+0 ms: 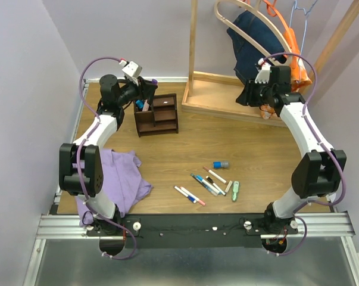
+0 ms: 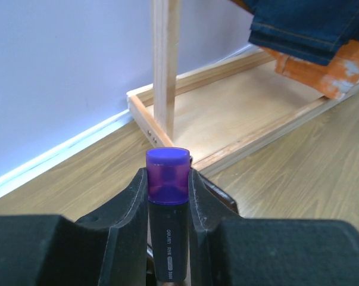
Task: Sort the stationery into containers
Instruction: Place the pen in the storage box.
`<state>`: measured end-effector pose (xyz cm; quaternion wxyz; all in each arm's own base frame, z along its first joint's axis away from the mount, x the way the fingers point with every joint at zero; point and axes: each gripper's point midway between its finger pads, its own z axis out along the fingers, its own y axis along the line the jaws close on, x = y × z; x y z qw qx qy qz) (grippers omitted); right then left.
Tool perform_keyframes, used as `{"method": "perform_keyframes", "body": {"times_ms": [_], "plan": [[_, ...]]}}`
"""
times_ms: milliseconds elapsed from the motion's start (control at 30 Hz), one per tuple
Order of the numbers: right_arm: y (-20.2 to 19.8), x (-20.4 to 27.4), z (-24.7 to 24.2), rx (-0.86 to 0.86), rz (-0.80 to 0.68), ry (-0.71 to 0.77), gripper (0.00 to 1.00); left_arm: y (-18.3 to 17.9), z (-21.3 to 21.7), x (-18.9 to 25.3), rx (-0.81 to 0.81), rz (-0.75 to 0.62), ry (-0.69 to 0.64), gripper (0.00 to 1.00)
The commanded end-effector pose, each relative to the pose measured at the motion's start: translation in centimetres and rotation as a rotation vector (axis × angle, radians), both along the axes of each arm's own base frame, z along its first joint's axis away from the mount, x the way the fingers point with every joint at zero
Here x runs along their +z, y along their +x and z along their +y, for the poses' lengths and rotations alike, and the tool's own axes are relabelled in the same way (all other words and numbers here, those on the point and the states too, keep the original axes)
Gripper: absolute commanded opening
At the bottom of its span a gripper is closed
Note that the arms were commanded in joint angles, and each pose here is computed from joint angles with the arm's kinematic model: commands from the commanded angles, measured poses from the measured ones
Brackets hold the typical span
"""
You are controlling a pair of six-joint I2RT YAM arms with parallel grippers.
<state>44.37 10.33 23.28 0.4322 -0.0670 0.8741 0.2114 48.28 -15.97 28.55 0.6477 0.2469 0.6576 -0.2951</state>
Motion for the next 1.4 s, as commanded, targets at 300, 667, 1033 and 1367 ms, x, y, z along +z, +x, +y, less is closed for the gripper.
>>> {"method": "perform_keyframes", "body": {"times_ms": [300, 667, 1033, 1367], "plan": [[2.4, -1.4, 1.1, 0.039, 0.012, -0.073, 0.46, 3.4, 2.8, -4.7, 0.069, 0.016, 0.033, 0.00], [1.3, -1.8, 3.8, 0.117, 0.010, -0.129, 0.47, 2.7, 2.9, -7.2, 0.056, 0.037, 0.035, 0.08], [1.4, -2.3, 4.6, 0.131, 0.009, -0.117, 0.47, 1.4, 4.0, -7.0, 0.068, 0.042, 0.068, 0.43], [1.2, -2.3, 5.0, 0.138, 0.006, -0.116, 0.48, 0.6, 3.8, -6.5, 0.051, 0.046, 0.070, 0.50]]}}
